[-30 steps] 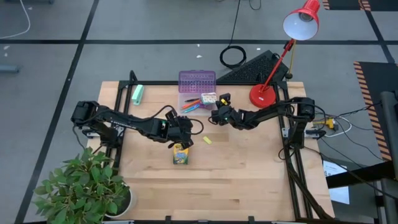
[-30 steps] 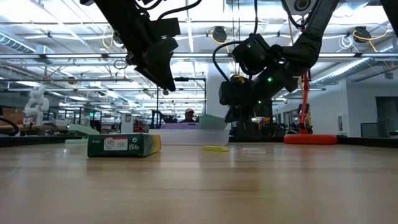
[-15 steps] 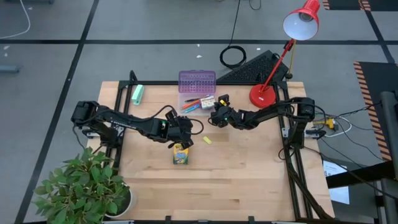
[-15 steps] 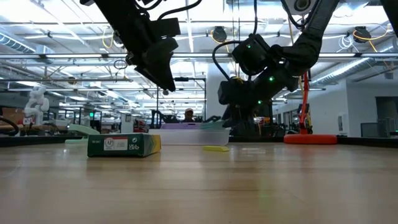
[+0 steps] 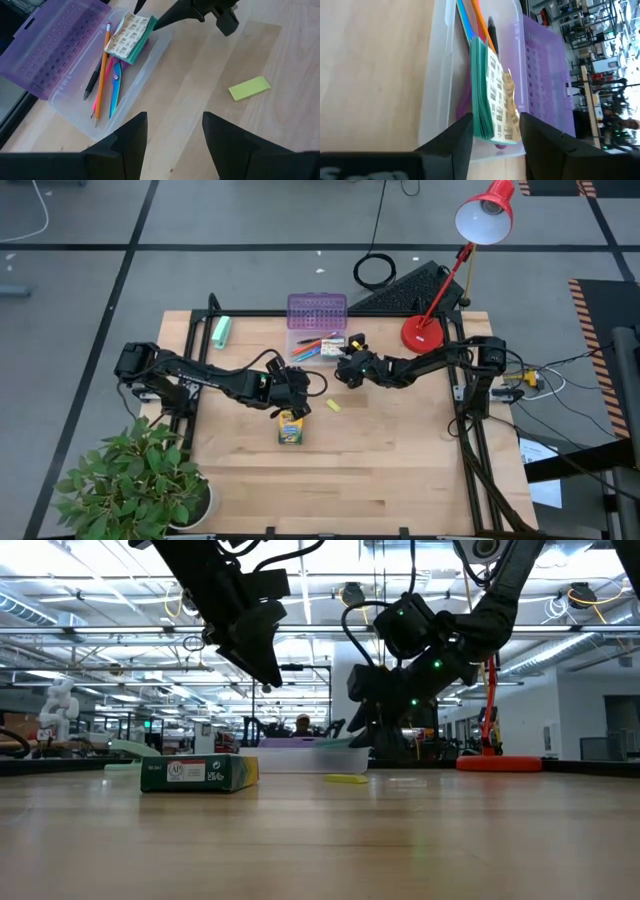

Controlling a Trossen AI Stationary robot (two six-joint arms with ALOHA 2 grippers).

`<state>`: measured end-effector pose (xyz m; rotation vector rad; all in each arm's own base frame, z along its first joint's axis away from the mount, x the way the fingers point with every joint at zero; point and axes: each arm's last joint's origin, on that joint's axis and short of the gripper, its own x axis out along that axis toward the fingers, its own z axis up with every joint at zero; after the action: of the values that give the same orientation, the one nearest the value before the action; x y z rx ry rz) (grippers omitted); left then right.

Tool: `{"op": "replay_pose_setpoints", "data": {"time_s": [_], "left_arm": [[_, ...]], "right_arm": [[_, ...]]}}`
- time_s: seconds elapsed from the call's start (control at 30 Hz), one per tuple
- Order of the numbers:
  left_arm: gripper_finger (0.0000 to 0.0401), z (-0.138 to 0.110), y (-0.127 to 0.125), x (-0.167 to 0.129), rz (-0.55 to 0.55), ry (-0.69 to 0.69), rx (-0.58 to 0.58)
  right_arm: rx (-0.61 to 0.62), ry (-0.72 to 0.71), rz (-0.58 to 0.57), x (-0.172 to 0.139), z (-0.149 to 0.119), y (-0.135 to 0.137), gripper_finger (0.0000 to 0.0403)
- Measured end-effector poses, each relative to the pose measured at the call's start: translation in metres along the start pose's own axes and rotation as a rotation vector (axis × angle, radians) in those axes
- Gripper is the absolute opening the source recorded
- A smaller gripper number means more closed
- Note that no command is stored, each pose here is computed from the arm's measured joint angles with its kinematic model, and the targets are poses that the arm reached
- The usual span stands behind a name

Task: Pack school essentials
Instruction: Put the blue sticky notes into the purple supply box, then put the green eraser into the purple supply box

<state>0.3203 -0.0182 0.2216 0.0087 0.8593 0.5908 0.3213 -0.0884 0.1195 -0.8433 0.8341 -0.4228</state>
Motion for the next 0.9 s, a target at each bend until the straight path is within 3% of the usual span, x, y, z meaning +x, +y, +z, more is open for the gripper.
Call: {"op": "replay_pose_setpoints", "data": {"time_s": [0.37, 0.77, 0.9], "left_arm": [[0.0195, 0.000, 0.000, 0.000, 0.000, 0.000, 0.001], [0.0195, 0.000, 0.000, 0.000, 0.001, 0.002, 0.005], [0.0195, 0.000, 0.000, 0.000, 0.000, 0.001, 0.004]], "right_arm": [[0.053, -0.031, 0.023, 0.001, -0.002, -0.005, 0.0219], [0.191, -0.058, 0.165, -0.014, -0.013, -0.032, 0.0207], [0.215, -0.048, 0.160, -0.016, -0.016, -0.039, 0.0206]]}}
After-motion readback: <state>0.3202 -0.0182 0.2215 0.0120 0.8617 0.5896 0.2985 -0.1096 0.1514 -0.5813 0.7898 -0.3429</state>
